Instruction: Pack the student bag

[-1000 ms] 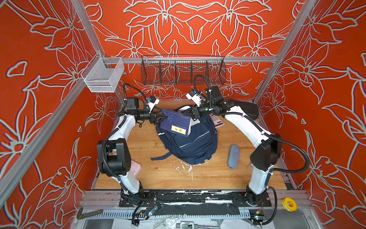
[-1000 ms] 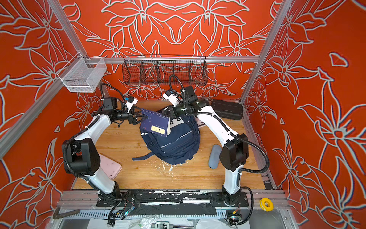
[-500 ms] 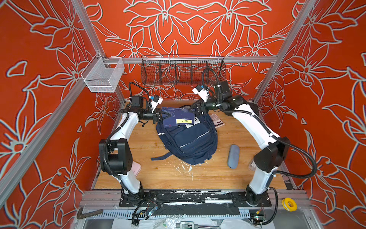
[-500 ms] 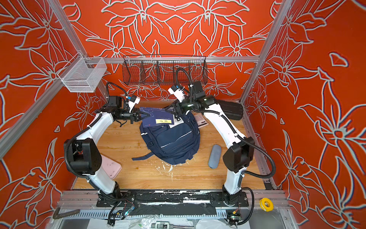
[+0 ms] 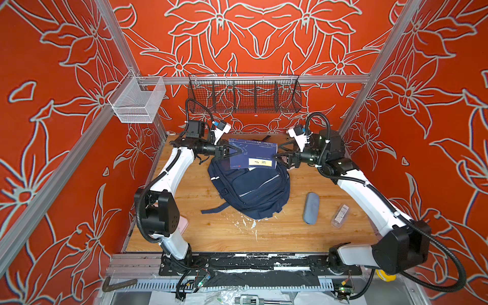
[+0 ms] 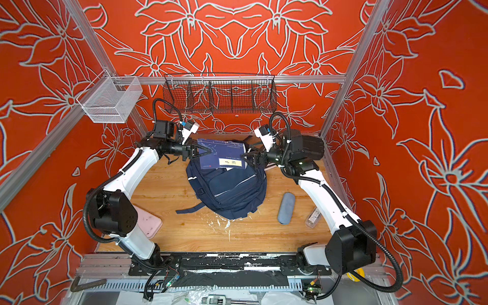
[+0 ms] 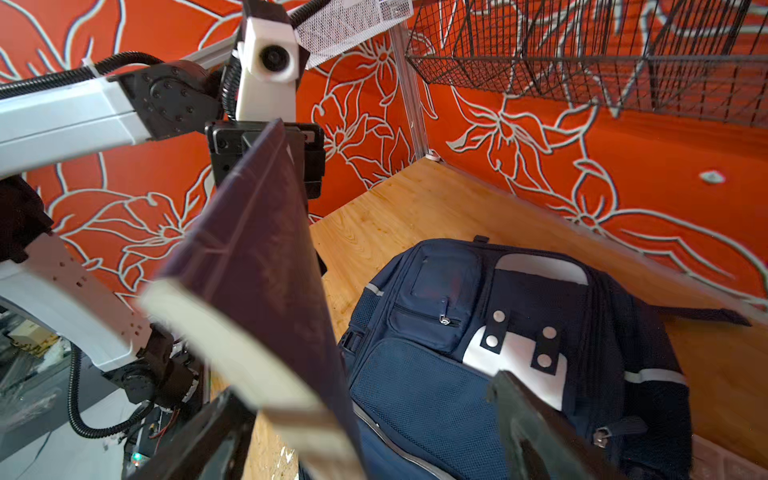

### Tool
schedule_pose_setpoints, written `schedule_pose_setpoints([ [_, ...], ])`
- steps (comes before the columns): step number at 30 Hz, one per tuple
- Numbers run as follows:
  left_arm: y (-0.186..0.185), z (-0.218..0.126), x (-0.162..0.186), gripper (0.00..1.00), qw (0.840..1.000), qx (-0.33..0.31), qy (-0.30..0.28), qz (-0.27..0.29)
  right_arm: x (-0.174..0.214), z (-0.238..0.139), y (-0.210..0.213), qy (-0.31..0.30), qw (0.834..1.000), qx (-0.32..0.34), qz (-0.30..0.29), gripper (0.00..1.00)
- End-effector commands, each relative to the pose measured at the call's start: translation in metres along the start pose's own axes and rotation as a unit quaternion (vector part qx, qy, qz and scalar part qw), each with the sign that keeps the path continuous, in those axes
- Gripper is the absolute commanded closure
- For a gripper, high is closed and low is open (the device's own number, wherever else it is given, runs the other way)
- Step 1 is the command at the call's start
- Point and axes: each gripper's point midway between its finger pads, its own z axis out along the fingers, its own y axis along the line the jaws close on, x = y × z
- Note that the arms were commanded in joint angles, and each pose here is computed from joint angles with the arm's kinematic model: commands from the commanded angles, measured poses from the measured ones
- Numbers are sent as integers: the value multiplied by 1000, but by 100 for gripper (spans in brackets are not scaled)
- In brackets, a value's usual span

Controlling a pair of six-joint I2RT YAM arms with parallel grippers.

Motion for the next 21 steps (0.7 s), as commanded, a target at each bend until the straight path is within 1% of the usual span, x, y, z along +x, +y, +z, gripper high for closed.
schedule_pose_setpoints([
  [1,-13,16,-12,100,1000,23,3,3,-19,-2,16,-37,998,-32,-33,11],
  [3,-14,25,-14,100,1000,24,9,3,-17,-3,16,-36,998,-31,-37,16],
  [5,-13,32,-16,100,1000,22,14,-2,-16,-6,19,-34,998,-29,-41,27],
  [6,-11,34,-18,100,1000,19,15,-6,-14,-10,21,-32,998,-25,-41,39],
  [7,-7,35,-19,97,1000,6,18,-11,-14,-14,22,-34,998,-16,-41,55],
  [8,-3,35,-20,83,1000,-8,20,-13,-13,-18,24,-37,998,-11,-42,68],
  [10,4,34,-23,48,999,-42,22,-3,-11,-25,28,-45,999,-1,-30,91],
  [11,8,33,-25,34,998,-61,20,1,-8,-28,30,-44,999,-2,-20,99],
  [12,13,30,-28,22,996,-85,18,12,-5,-31,32,-42,999,1,-4,100],
  [13,17,28,-30,21,993,-111,17,26,-1,-35,32,-41,999,11,12,100],
  [14,28,24,-31,21,986,-161,21,38,1,-39,32,-39,999,23,24,100],
  [15,44,17,-32,21,970,-237,26,48,6,-45,29,-35,998,44,38,100],
  [16,53,13,-30,21,956,-285,35,69,10,-53,23,-35,995,77,52,100],
  [17,57,12,-26,21,946,-312,42,83,16,-59,17,-33,991,110,64,100],
  [19,60,18,-14,22,931,-344,60,110,30,-82,-4,-32,974,206,93,100],
  [20,61,23,-4,22,926,-351,73,115,36,-93,-14,-33,962,247,110,100],
  [21,62,29,7,22,921,-361,91,117,45,-107,-24,-33,947,291,132,100],
])
